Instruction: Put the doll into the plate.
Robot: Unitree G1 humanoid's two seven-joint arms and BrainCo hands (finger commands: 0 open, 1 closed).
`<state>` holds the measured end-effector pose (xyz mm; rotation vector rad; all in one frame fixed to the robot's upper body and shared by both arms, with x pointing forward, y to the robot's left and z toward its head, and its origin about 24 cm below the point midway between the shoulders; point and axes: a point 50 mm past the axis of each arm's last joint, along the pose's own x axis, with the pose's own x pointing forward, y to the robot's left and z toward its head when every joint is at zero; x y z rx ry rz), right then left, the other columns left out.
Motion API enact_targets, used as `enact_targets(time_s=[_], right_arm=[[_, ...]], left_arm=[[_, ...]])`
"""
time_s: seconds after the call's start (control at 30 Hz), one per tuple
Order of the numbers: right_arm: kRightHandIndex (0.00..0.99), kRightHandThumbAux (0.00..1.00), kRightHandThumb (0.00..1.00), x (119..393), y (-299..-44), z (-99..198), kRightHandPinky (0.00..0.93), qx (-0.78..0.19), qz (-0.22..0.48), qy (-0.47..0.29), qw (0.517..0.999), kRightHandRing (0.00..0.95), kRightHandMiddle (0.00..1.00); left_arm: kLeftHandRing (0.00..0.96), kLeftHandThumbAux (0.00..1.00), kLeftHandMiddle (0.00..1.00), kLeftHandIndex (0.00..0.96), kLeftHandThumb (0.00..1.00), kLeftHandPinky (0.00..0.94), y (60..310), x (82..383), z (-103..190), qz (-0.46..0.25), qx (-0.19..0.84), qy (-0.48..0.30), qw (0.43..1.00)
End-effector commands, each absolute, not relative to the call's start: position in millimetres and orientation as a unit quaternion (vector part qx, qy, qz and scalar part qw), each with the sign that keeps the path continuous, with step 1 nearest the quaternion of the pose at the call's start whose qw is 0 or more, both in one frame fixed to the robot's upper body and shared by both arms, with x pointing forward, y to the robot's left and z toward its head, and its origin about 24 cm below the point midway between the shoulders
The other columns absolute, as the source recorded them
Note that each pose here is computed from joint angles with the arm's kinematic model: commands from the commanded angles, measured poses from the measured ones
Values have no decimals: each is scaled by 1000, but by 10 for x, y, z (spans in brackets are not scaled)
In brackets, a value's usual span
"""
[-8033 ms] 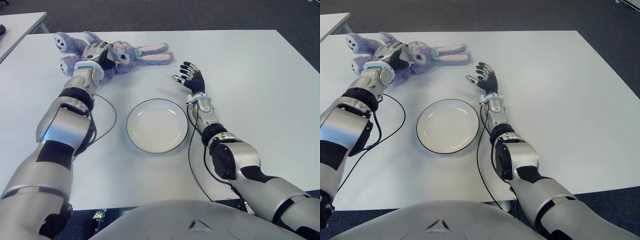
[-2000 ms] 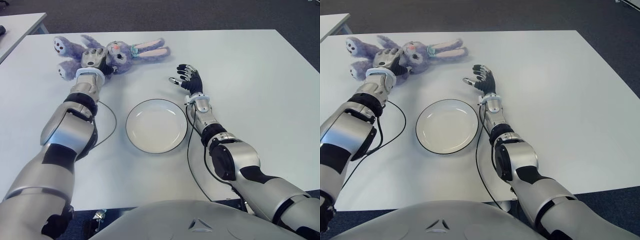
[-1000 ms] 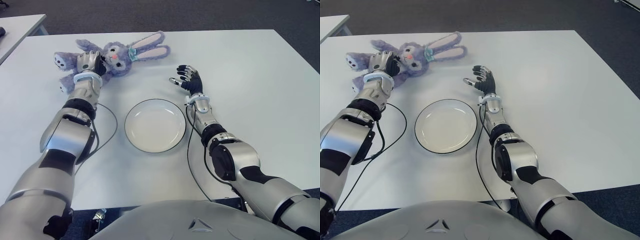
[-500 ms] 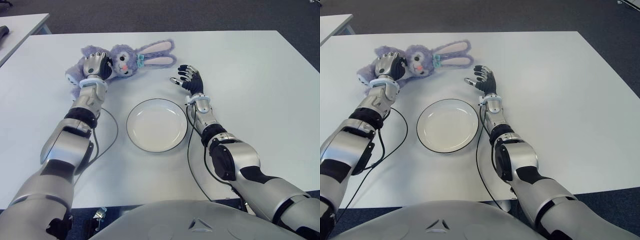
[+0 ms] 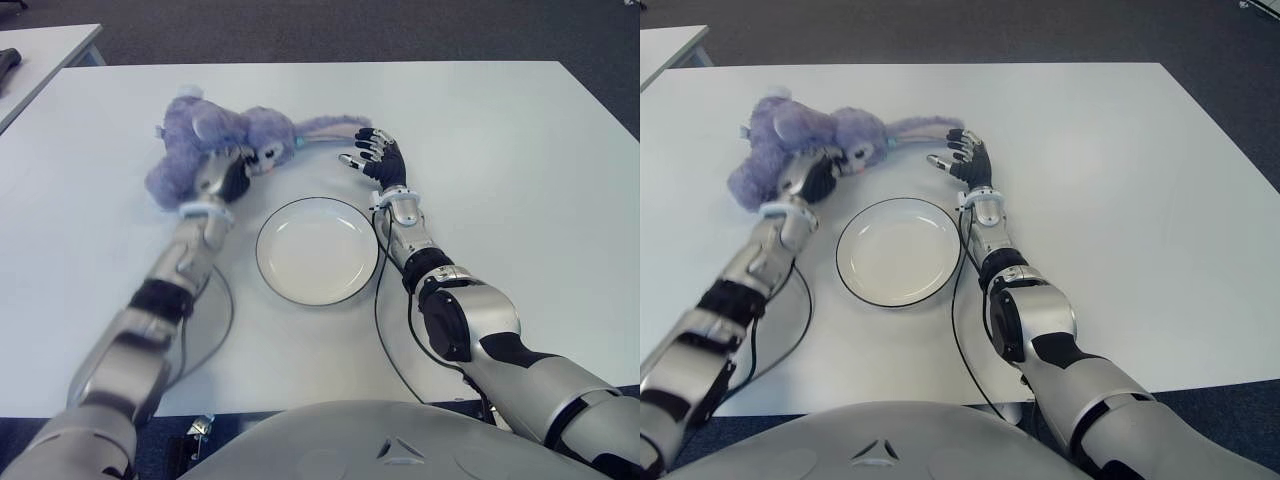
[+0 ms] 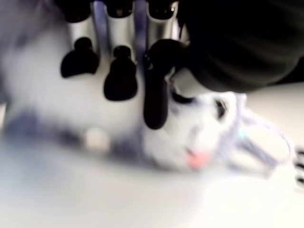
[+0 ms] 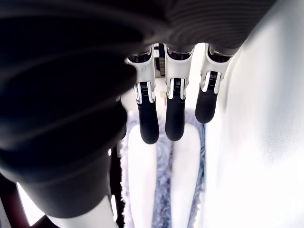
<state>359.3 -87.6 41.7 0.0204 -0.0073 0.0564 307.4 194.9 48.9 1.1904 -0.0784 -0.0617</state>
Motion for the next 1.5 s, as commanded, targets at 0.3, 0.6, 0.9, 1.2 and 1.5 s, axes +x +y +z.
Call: enact_targets(time_s=[0.3,0.6,0.9,1.2,1.5], right_arm=[[275,914,77,2842,-675,-601,218,61,26,224,972,256,286],[277,925,99,2842,-674,-599,236,62,26,223,973,269,294],[281,929,106,2843,-671,-595,247,63,28,220,973,275,296],[278,931,100,2843,-667,-596,234,61,28,222,973,269,294],[275,932,86,2841,-657,-594,239,54,31,220,973,274,297]], left_arm=[[791,666,540,401,849,816,1838,2323,333,-156,492,85,852],[801,667,542,400,849,820,1863,2041,626,-157,474,67,864],[801,667,541,398,849,821,1817,1938,742,-141,476,69,866],[807,667,542,399,850,828,1849,1943,752,-128,486,65,862],[782,664,548,403,850,758,1908,1976,757,-100,497,40,861]])
